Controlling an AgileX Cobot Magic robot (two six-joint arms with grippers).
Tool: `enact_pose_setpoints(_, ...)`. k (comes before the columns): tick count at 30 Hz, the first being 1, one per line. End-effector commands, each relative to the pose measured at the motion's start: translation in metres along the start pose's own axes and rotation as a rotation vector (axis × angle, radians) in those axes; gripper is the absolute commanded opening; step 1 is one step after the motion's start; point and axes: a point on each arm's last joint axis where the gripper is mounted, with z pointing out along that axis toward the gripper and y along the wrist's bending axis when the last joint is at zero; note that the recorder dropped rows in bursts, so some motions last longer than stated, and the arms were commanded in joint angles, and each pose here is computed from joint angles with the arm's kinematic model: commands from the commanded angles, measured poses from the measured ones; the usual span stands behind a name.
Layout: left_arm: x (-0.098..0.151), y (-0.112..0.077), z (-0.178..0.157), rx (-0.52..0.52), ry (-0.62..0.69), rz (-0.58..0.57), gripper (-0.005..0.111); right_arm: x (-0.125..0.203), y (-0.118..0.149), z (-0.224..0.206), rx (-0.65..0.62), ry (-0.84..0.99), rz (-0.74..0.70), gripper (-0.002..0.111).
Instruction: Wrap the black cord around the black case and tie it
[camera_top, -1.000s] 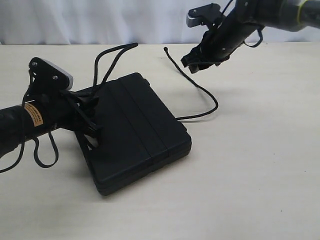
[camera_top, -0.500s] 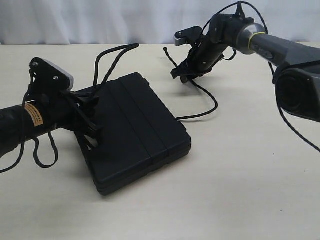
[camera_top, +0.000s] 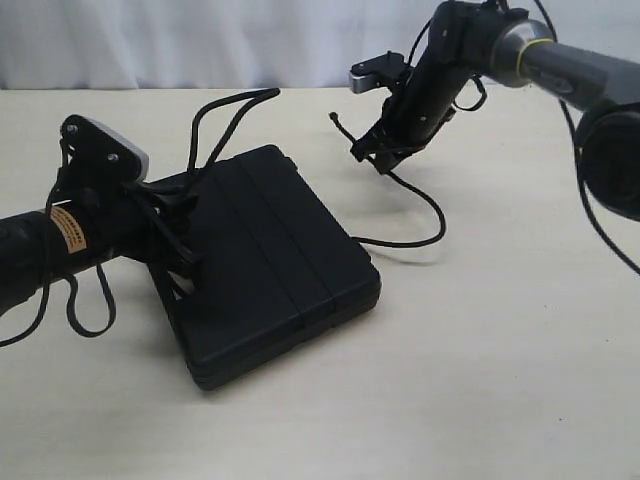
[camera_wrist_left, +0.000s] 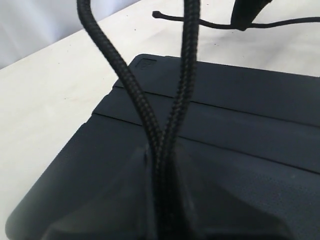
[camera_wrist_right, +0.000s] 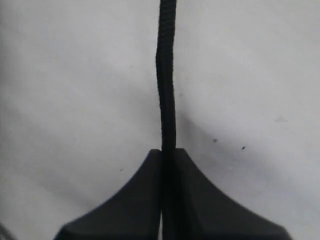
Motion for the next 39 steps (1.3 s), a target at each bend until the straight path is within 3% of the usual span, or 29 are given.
enact_pose_setpoints(1, 0.001, -0.001, 0.0, 0.019, 0.001, 0.033, 0.0, 0.018, 0.014, -0.025, -0.015, -0.077, -0.041, 0.004)
enact_pose_setpoints(6, 0.0, -0.002, 0.0, 0.025, -0.005, 0.041, 0.0, 0.057, 0.034, -0.056, 0.06, -0.25, -0.144, 0.004)
enact_pose_setpoints(10, -0.001, -0.006, 0.0, 0.066, -0.017, 0.037, 0.0, 0.09, 0.053, -0.07, 0.058, -0.394, -0.143, 0.004)
enact_pose_setpoints(12, -0.001, -0.009, 0.0, 0.098, -0.021, 0.035, 0.0, 0.105, 0.063, -0.072, 0.033, -0.418, -0.23, 0.004)
enact_pose_setpoints(18, -0.001, -0.01, -0.001, 0.114, -0.018, 0.019, 0.0, 0.133, 0.088, -0.057, -0.152, -0.458, -0.314, 0.004)
enact_pose_setpoints(25, -0.002, -0.01, -0.001, 0.115, -0.023, 0.013, 0.0, 0.136, 0.097, -0.057, -0.224, -0.497, -0.325, 0.004)
enact_pose_setpoints(29, -0.002, -0.016, -0.002, 0.182, -0.035, 0.09, 0.0, 0.124, 0.128, -0.055, -0.218, -0.535, -0.412, 0.004)
enact_pose_setpoints(33, -0.002, -0.016, -0.001, 0.18, -0.031, 0.087, 0.0, 0.109, 0.148, -0.073, -0.23, -0.605, -0.454, 0.004)
enact_pose_setpoints(39, -0.001, -0.023, -0.003, 0.255, -0.034, 0.176, 0.0, 0.099, 0.148, -0.087, -0.244, -0.689, -0.347, 0.004)
